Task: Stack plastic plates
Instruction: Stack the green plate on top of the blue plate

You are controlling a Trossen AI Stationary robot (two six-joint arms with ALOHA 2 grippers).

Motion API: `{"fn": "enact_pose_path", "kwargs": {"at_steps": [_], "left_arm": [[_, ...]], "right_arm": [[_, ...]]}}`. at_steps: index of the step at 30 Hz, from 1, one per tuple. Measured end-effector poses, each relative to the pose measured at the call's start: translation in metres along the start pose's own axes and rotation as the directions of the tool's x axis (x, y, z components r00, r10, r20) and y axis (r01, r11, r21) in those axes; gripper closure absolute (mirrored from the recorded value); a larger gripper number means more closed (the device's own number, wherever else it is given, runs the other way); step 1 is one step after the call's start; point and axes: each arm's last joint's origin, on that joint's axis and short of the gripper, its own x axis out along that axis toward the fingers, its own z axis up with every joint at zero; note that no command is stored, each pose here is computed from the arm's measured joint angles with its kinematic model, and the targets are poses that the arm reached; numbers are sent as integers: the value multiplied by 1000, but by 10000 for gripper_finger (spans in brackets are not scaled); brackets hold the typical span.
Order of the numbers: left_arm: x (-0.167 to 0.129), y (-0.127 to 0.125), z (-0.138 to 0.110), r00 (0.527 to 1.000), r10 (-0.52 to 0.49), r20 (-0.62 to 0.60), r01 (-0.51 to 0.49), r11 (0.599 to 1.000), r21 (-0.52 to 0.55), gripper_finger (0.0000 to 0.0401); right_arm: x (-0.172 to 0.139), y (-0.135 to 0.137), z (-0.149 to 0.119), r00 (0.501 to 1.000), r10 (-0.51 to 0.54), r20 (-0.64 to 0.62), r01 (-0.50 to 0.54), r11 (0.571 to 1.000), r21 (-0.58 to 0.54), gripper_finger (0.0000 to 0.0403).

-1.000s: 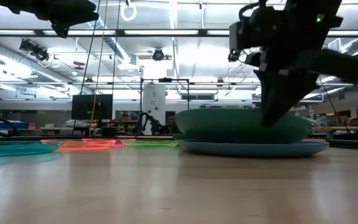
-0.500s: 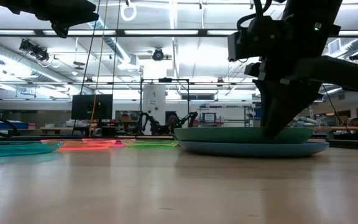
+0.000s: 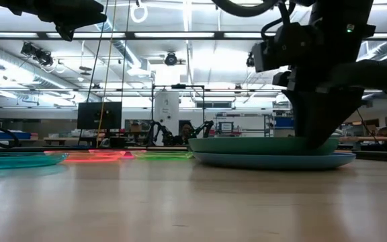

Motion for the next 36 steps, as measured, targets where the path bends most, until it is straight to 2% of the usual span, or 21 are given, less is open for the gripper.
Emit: {"fn": "enact_pose_path", "kwargs": {"at_steps": [6,18,21,30,36], "left_arm": [[0,0,0,1000,0,-1,0,1000,0,268],[0,0,-1,1000,1,-7,-1,1000,5,268],[0,0,-1,1000,1,-8,-1,1000,5,268],[0,0,-1,1000,1,-8,-1,1000,5,268],[0,0,-1,1000,1,-8,-1,1000,5,268]], "right_arm": [[-11,-3,4,997,60,-48,-58,998,39,293],[-35,-12,10,997,48,-56,-46,998,44,292],[-42,-16,7,998,34,-55,-31,999,43,291],[-64,-36,-9,998,-35,53,29,994,104,291],[-53,-56,-28,995,-34,95,15,981,195,291]]}}
